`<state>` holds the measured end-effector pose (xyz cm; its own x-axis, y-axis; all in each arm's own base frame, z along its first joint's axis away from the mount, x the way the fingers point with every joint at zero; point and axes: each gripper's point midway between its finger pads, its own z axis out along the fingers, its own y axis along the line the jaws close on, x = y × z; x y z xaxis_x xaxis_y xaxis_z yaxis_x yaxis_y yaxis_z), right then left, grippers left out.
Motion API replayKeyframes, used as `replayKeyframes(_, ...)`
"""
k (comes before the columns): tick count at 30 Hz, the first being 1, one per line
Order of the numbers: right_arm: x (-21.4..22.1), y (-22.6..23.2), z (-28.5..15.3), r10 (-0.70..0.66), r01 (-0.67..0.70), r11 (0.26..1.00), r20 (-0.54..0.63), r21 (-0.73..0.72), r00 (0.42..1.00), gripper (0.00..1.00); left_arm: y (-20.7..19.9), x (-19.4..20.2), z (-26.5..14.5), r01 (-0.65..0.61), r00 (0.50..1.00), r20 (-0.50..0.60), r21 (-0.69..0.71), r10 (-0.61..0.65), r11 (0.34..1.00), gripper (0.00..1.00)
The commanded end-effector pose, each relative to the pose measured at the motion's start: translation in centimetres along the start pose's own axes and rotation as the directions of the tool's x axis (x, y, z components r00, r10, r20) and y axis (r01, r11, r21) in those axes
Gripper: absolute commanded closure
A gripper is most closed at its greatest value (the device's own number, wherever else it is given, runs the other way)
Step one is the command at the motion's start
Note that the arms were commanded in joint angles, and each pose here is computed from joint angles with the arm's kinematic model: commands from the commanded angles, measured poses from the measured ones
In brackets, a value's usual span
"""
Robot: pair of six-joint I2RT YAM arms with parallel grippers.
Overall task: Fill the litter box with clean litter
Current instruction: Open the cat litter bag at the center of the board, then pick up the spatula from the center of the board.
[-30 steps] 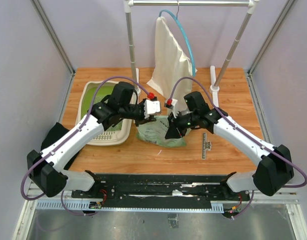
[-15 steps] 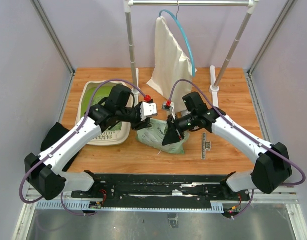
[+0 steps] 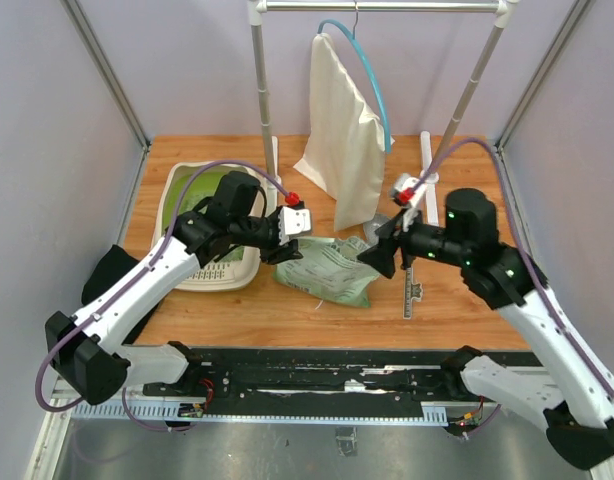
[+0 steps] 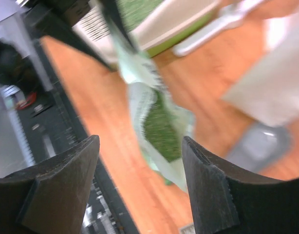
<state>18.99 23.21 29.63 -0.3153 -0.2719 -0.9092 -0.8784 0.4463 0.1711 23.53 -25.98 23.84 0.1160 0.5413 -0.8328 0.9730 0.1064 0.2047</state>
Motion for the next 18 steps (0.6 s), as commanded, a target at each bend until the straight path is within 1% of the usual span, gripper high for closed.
replayKeyframes(1, 0.0, -7.7, -4.6, 0.016, -0.041, 0.894, 0.058, 0.446, 0.998, 0.29, 0.4, -1.1, 0.1, -0.016, 0.999, 0.04, 0.015, 0.016, 1.0, 0.52)
replayKeyframes(4, 2.3, -11.4, -6.7, 0.136, -0.162, 0.806, 0.089, 0.569, 0.987, 0.29, 1.0, -1.5, 0.4, -0.028, 0.998, 0.052, -0.002, 0.028, 1.0, 0.49)
replayKeyframes(6, 4.2, -13.1, -7.0, 0.231, -0.238, 0.758, 0.092, 0.607, 0.969, 0.29, 1.5, -1.6, 0.6, -0.033, 0.998, 0.052, -0.014, 0.034, 0.999, 0.48)
replayKeyframes(8, 6.4, -14.7, -6.6, 0.336, -0.315, 0.709, 0.089, 0.631, 0.937, 0.28, 2.4, -1.7, 0.8, -0.024, 0.999, 0.046, -0.046, 0.026, 0.999, 0.48)
replayKeyframes(10, 8.6, -16.3, -5.7, 0.427, -0.37, 0.667, 0.075, 0.647, 0.901, 0.28, 3.9, -2.0, 0.8, -0.018, 0.999, 0.045, -0.107, 0.023, 0.994, 0.45)
replayKeyframes(12, 11.1, -18.1, -4.2, 0.506, -0.404, 0.628, 0.045, 0.665, 0.862, 0.28, 5.0, -2.3, 1.0, -0.013, 0.998, 0.053, -0.158, 0.022, 0.987, 0.45)
replayKeyframes(14, 12.7, -19.4, -2.8, 0.56, -0.429, 0.604, 0.025, 0.672, 0.828, 0.28, 5.8, -2.5, 1.3, -0.013, 0.997, 0.068, -0.179, 0.025, 0.984, 0.46)
replayKeyframes(18, 15.0, -22.1, 0.4, 0.645, -0.507, 0.538, 0.057, 0.674, 0.762, 0.3, 7.0, -2.1, 2.5, 0.01, 0.998, 0.07, -0.186, 0.003, 0.983, 0.51)
